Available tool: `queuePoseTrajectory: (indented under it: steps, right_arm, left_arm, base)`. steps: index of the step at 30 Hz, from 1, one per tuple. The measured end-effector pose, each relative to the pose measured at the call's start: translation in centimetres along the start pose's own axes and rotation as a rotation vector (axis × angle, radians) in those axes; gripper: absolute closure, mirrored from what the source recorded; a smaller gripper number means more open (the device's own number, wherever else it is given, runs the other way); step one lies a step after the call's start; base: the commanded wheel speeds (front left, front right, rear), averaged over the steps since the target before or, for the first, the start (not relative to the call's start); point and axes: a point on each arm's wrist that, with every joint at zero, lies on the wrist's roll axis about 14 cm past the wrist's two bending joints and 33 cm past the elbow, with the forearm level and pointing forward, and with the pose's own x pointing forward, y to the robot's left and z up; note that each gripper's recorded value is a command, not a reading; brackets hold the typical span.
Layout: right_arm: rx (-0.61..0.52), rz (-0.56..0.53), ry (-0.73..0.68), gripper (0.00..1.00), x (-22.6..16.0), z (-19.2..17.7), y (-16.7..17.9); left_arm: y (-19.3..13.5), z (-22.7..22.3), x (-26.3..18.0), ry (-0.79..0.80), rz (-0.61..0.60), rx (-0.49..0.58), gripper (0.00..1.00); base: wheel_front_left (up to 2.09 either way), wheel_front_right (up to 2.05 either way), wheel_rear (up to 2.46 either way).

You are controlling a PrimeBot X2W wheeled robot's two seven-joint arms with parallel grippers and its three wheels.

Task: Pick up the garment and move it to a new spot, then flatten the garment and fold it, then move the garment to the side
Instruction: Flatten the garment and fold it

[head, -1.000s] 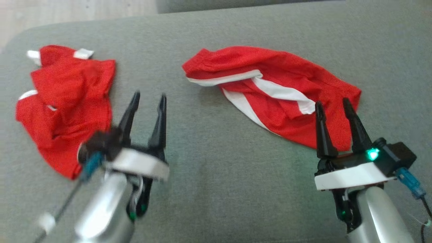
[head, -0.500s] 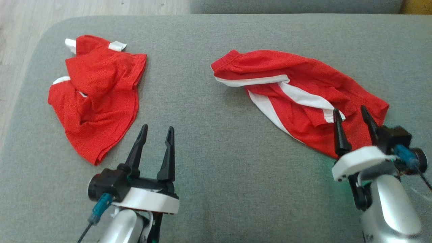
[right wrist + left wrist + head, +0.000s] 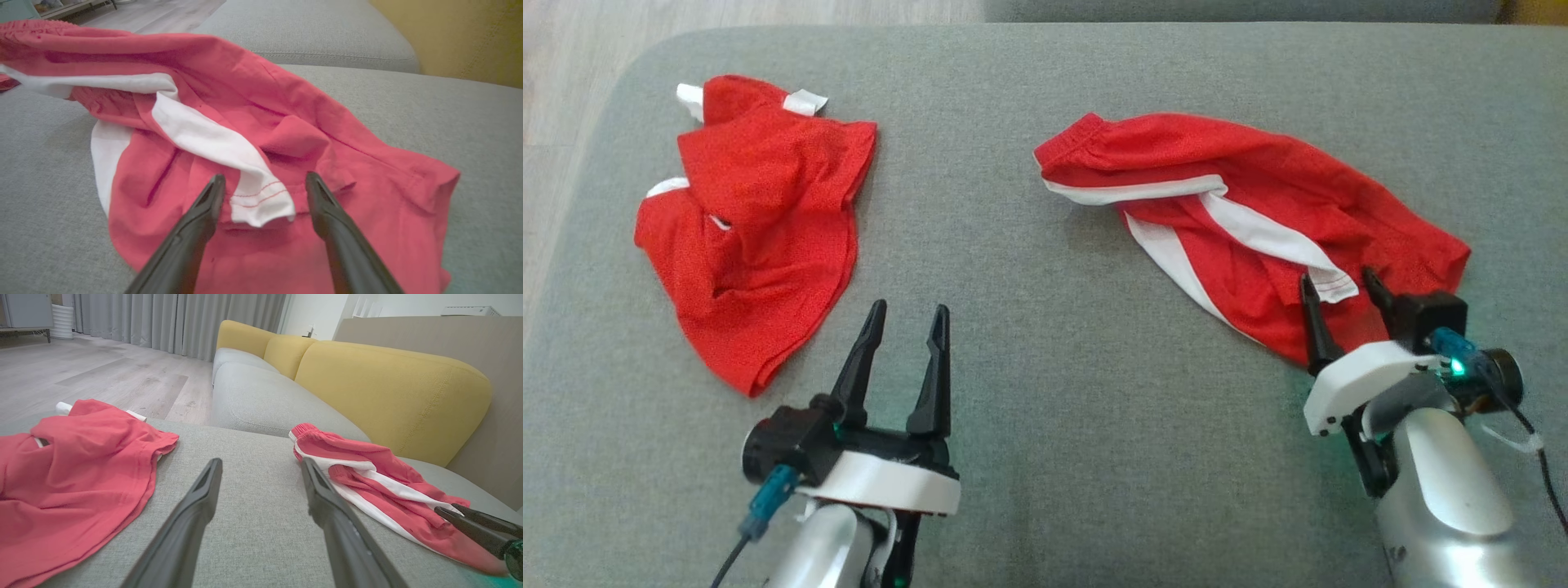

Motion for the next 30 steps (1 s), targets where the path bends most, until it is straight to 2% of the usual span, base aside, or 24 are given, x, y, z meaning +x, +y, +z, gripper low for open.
queuePoseTrajectory:
  steps: [1,2,9,16,25,30]
  right_arm:
    - [-0.004,0.004,-0.003,0.84,0.1,0.1,0.1]
    - [-0.011,0.008,-0.002,1.0,0.1,0.1,0.2]
    - [-0.044,0.004,-0.015,1.0,-0.5,0.3,-0.1]
    - [-0.086,-0.085,-0.123,1.0,-2.1,3.5,-3.1]
    - [-0.12,-0.2,-0.116,1.0,-7.0,2.6,-6.2]
    - [-0.119,-0.232,-0.09,1.0,-7.9,1.9,-7.1]
  left_arm:
    - [0.1,0.0,0.0,0.0,0.002,0.0,0.0]
    - [0.2,0.0,0.1,-0.001,0.002,0.0,0.0]
    - [-0.3,-0.1,0.5,0.001,-0.021,0.006,0.0]
    - [-1.3,0.3,1.2,-0.009,-0.062,0.015,0.0]
    - [-4.4,0.1,2.7,-0.004,-0.189,0.034,0.0]
    - [-6.6,-1.7,3.4,0.078,-0.303,0.068,0.0]
  base:
    - [0.0,0.0,0.0]
    - [0.0,0.0,0.0]
    - [0.0,0.0,0.0]
    - [0.0,0.0,0.0]
    - [0.0,0.0,0.0]
    - [0.0,0.0,0.0]
